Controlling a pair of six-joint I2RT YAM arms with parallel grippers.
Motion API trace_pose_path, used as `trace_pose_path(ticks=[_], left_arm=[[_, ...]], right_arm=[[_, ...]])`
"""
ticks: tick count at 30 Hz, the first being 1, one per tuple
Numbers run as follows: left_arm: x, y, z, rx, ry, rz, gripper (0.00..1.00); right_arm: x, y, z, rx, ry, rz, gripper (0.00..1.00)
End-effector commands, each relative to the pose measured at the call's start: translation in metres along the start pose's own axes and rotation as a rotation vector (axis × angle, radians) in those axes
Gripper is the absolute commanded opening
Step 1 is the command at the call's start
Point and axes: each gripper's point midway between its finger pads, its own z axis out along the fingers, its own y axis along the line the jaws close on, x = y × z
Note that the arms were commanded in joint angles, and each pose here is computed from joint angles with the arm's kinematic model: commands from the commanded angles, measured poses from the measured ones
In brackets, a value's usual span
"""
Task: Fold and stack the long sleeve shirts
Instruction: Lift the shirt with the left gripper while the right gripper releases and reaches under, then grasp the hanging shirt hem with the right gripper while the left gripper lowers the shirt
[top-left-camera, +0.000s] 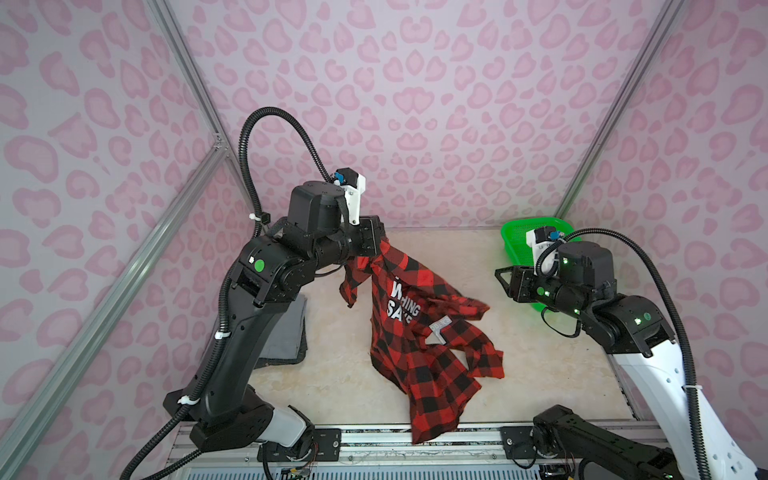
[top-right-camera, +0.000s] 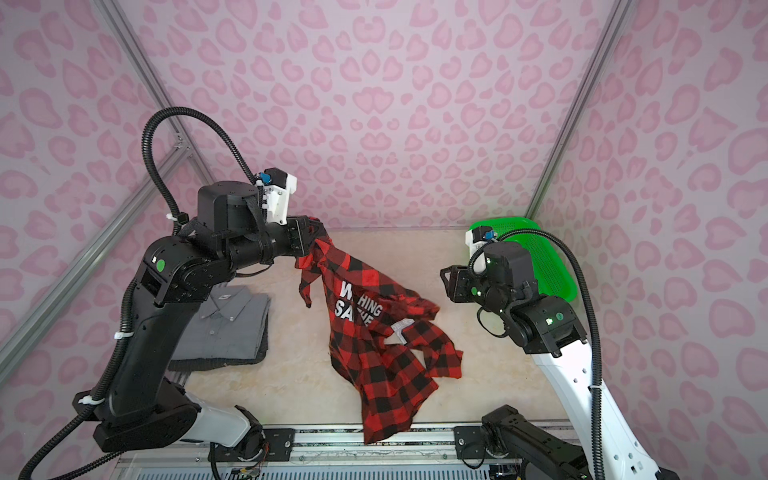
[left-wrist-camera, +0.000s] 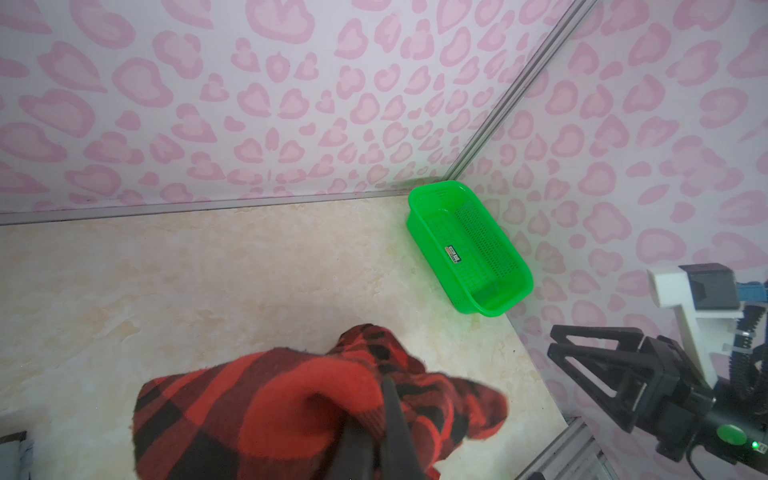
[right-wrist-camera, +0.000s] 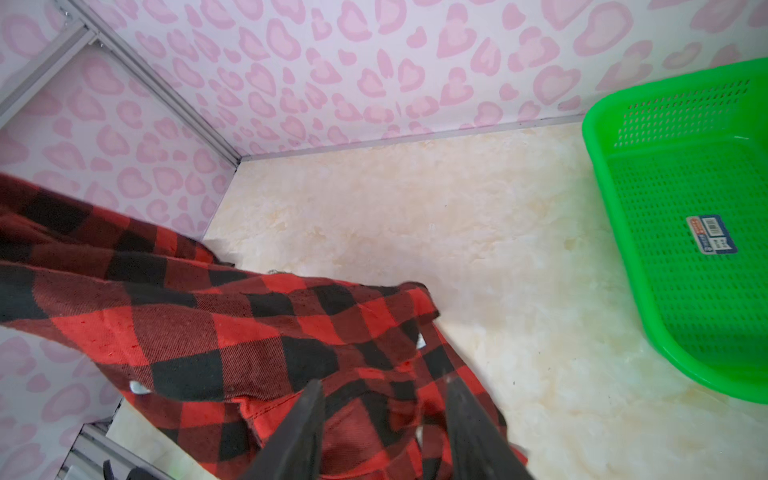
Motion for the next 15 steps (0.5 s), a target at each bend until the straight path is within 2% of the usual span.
trace_pose_path(ticks=[1,8,11,13,15], left_arm=[[0.002,-0.014,0.006,0.064,0.051,0.033,0.03],[0.008,-0.023,0.022,0.097,0.094,0.017,0.03],[0.014,-0.026,0.03,0.1,0.106,0.001,0.03],[0.015,-0.028,0.034,0.094,0.104,-0.011,0.03],[0.016,-0.029,0.038,0.083,0.098,-0.039,0.03]], right_arm=[[0.002,0.022,0.007,-0.062,-0.012,-0.106,0.53],[0.033,0.094,0.037,-0.195,-0.021,-0.29,0.6],[0.043,0.125,0.053,-0.236,-0.048,-0.298,0.63],[0.044,0.139,0.064,-0.218,-0.076,-0.289,0.64],[0.043,0.142,0.078,-0.146,-0.109,-0.246,0.65]])
